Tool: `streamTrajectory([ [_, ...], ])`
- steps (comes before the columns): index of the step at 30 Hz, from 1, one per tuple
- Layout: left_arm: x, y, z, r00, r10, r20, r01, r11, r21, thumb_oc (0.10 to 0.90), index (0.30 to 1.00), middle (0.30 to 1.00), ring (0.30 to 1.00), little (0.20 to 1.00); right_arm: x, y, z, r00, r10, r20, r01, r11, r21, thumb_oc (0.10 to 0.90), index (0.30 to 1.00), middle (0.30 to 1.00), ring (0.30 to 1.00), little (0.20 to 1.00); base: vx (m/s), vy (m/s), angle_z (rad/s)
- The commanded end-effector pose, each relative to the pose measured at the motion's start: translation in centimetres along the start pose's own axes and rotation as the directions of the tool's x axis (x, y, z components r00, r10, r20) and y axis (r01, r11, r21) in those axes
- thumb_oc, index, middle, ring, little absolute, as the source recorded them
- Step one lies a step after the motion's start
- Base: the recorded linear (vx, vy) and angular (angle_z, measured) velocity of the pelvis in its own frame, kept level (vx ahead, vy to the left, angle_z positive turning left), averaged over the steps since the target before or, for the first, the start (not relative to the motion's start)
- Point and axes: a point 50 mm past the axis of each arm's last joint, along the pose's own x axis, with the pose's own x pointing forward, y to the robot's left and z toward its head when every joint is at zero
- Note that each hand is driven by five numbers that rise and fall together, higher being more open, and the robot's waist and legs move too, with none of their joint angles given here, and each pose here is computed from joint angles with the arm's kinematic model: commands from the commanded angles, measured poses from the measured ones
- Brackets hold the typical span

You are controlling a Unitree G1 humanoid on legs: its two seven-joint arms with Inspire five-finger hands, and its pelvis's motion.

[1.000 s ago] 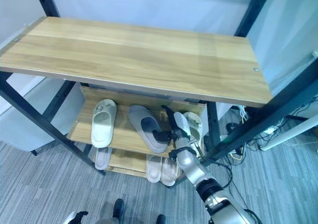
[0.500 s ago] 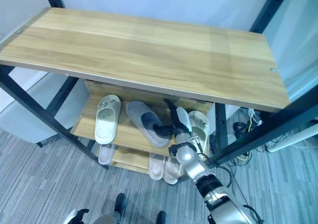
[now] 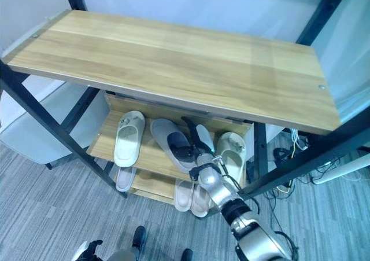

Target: Arrange the slippers neatly on the shoe rack.

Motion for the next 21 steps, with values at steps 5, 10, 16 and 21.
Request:
streamTrajectory([
  [5, -0.1, -0.9, 1.1, 0.997, -0.049, 0.054, 0.046, 0.998, 0.041, 0.8, 0.9, 0.9, 0.9, 0.9, 4.2, -2.2, 7.6, 0.971, -0.024, 0.238, 0.03, 0.999, -0.022, 0.673, 0.709, 0.709, 0.709, 0.709, 0.0, 0.004, 0.01],
  [10, 0.0, -0.7, 0.7, 0.998, -0.048, 0.047, 0.045, 0.997, 0.059, 0.8, 0.9, 0.9, 0.9, 0.9, 4.6, -2.1, 7.8, 0.973, 0.009, 0.232, 0.006, 0.998, -0.063, 0.441, 0.361, 0.361, 0.361, 0.361, 0.0, 0.009, 0.09],
  [16, -0.1, -0.8, 0.6, 0.998, -0.053, 0.04, 0.051, 0.997, 0.053, 0.8, 0.9, 0.9, 0.9, 0.9, 4.2, -1.2, 6.6, 0.984, 0.014, 0.177, -0.009, 0.999, -0.034, 0.4, 0.3, 0.3, 0.3, 0.3, -0.01, 0.011, 0.08],
  [21, 0.1, -0.8, 1.3, 0.998, -0.052, 0.043, 0.051, 0.998, 0.024, 0.8, 0.9, 0.9, 0.9, 0.9, 3.2, -0.2, 4.0, 0.997, -0.01, 0.076, 0.008, 1.0, 0.027, 0.4, 0.3, 0.3, 0.3, 0.3, 0.0, 0.003, 0.01],
])
